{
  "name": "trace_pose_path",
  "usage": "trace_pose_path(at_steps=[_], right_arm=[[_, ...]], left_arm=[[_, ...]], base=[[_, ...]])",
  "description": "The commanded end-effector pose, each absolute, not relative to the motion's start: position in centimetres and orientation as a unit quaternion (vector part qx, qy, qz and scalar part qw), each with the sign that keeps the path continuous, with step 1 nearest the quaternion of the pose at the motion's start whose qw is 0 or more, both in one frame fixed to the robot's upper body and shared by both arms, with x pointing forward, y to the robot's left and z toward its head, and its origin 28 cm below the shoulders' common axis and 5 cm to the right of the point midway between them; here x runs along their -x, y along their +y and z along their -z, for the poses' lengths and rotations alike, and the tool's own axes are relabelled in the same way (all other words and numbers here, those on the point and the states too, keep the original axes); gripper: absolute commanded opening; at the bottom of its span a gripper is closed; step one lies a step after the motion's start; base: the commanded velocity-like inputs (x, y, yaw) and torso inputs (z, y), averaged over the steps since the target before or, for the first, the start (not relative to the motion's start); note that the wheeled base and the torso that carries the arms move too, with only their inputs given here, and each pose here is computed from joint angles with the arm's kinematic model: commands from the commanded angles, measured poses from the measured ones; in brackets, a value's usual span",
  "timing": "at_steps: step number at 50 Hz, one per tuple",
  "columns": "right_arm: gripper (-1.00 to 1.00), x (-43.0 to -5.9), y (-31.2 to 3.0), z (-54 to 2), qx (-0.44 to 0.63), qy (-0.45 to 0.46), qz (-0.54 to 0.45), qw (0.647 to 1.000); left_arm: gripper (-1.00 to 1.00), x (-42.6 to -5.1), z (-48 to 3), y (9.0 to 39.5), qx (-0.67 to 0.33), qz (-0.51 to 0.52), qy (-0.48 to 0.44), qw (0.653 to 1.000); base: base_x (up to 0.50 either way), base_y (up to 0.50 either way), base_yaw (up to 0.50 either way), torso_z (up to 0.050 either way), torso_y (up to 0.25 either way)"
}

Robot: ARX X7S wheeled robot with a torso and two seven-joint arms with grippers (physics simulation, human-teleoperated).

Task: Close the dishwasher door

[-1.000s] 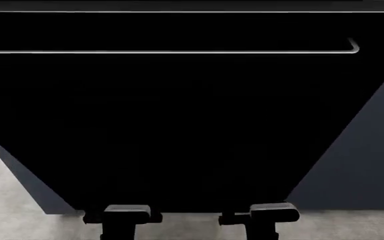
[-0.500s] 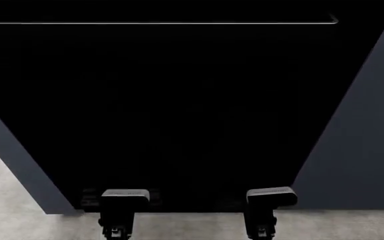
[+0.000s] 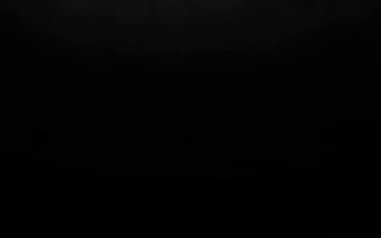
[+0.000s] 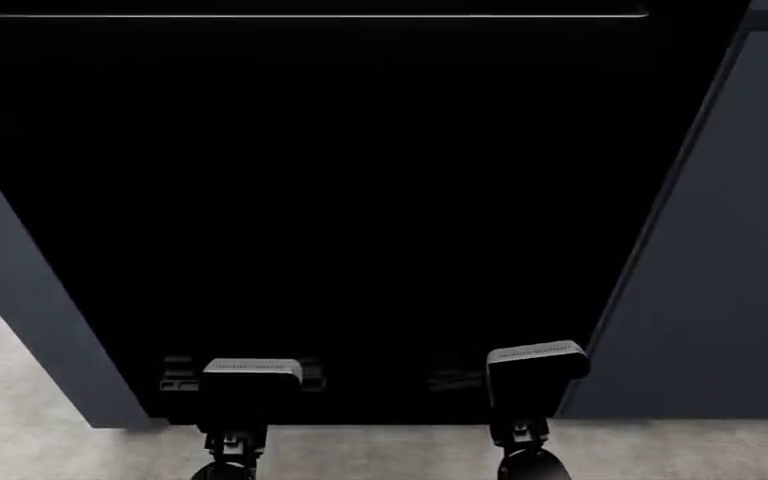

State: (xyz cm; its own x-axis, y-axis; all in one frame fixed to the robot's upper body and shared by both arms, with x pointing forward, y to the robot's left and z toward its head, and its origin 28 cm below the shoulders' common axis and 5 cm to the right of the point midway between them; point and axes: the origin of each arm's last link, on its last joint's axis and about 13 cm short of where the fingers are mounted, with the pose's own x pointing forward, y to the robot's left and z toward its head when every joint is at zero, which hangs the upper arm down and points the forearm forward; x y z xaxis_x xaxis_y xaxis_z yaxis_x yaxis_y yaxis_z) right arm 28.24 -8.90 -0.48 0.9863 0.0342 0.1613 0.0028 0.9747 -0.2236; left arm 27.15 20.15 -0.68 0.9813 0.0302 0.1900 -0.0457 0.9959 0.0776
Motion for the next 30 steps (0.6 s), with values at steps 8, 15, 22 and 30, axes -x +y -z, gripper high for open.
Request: trace_pose_path(at_steps=[8, 15, 22, 30], right_arm=[[1.0, -30.4, -9.0, -2.5, 0.106, -0.127, 0.001, 0.986], [1.0, -30.6, -9.2, -2.4, 0.11, -0.125, 0.004, 0.986], [1.0, -30.9, -9.4, -2.4, 0.114, -0.123, 0.008, 0.986], [1.0, -31.0, -9.5, -2.3, 0.114, -0.122, 0.01, 0.986]], left_arm=[[1.0, -27.8, 0.0, 20.0, -0.046, -0.02, -0.099, 0.994], [1.0, -28.0, -0.3, 20.0, -0.047, -0.02, -0.1, 0.994], [1.0, -28.1, -0.4, 19.9, -0.048, -0.019, -0.1, 0.994], [1.0, -28.3, -0.5, 20.0, -0.048, -0.02, -0.1, 0.994]], base=[[0.0, 0.0, 0.0, 0.0, 0.003], [0.0, 0.0, 0.0, 0.0, 0.001], [0.0, 0.0, 0.0, 0.0, 0.001], [0.01, 0.0, 0.0, 0.0, 0.001]])
